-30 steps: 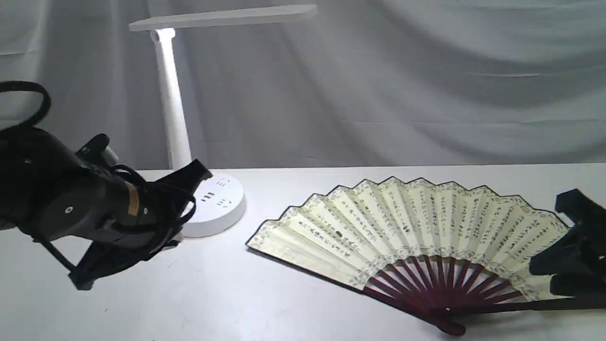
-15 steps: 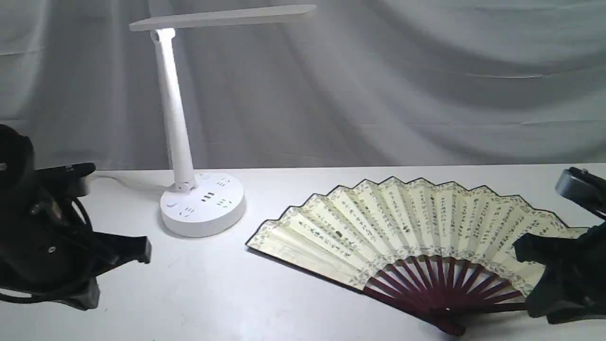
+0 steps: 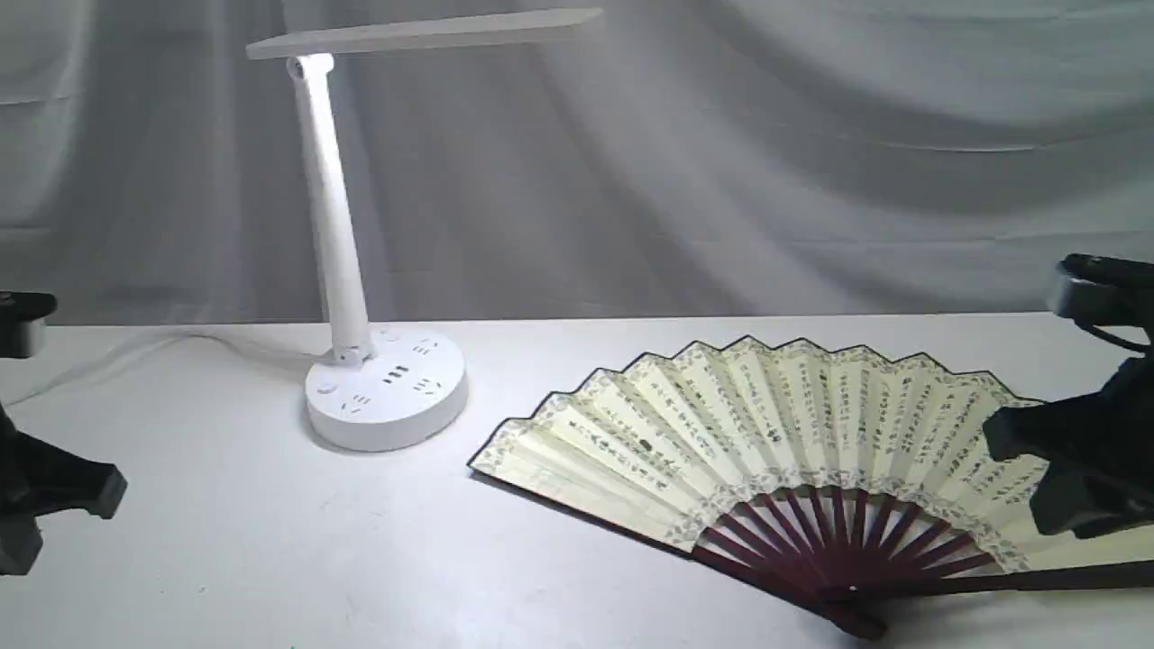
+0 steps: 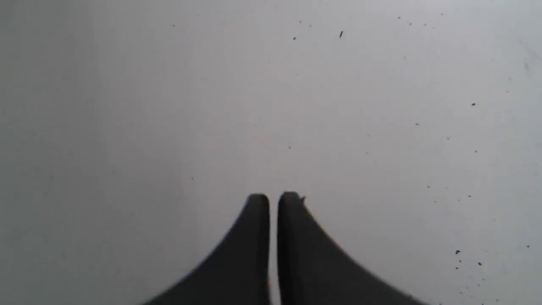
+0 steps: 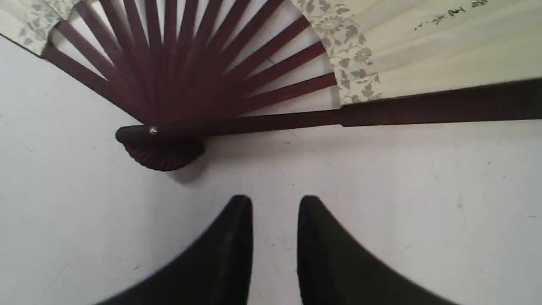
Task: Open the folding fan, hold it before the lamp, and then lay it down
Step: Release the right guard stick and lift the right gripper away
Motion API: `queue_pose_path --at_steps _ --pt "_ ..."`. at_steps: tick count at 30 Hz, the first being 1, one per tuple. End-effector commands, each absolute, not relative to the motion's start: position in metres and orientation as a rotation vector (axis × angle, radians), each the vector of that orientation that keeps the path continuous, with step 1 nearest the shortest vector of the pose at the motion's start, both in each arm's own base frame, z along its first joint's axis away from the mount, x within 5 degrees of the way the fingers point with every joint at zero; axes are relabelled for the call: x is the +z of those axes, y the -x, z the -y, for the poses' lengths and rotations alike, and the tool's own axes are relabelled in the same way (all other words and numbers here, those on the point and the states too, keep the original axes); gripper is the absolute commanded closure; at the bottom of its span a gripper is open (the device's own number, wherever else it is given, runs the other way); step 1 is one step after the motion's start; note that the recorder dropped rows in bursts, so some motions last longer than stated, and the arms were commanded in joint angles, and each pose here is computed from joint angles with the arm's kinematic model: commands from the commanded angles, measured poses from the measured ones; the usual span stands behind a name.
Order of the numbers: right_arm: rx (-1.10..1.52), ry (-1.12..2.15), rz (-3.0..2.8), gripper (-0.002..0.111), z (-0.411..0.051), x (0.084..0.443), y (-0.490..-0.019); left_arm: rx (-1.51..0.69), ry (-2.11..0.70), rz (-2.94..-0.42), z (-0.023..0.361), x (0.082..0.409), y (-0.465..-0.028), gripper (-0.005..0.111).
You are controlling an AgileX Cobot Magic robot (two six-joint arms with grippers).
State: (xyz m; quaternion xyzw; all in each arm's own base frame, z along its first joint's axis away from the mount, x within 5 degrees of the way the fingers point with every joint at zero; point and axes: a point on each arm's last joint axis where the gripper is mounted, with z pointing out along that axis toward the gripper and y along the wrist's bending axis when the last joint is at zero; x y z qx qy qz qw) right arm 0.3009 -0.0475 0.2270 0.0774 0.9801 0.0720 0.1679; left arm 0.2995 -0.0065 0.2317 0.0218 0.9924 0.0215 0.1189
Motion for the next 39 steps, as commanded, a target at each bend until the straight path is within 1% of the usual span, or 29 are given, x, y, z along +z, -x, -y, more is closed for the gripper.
queue_pose_path --at_steps 1,3,4,10,19,26,30,39 --pt "0.141 -0.175 -2.775 0.098 0.051 0.231 -0.301 0.05 -0.097 -2.872 0.004 0.236 -0.301 0.107" --pt "0.112 -0.154 -2.782 0.108 0.052 0.231 -0.301 0.053 -0.096 -2.866 0.004 0.236 -0.301 0.107" --pt "0.091 -0.139 -2.787 0.108 0.053 0.231 -0.3 0.047 -0.093 -2.864 0.004 0.236 -0.301 0.107" --pt "-0.036 -0.084 -2.814 0.108 0.061 0.23 -0.298 0.115 -0.137 -2.871 0.0 0.236 -0.301 0.107" --pt "-0.114 -0.061 -2.845 0.108 0.065 0.229 -0.295 0.098 -0.125 -2.884 0.001 0.237 -0.298 0.107" --pt "-0.121 -0.053 -2.853 0.108 0.065 0.229 -0.294 0.098 -0.122 -2.79 0.001 0.26 -0.29 0.107" --pt "-0.124 -0.056 -2.822 0.108 0.064 0.241 -0.289 0.099 -0.116 -2.733 0.001 0.278 -0.28 0.107" --pt "-0.17 -0.056 -2.618 0.108 0.057 0.301 -0.257 0.08 -0.093 -2.55 0.001 0.327 -0.247 0.107"
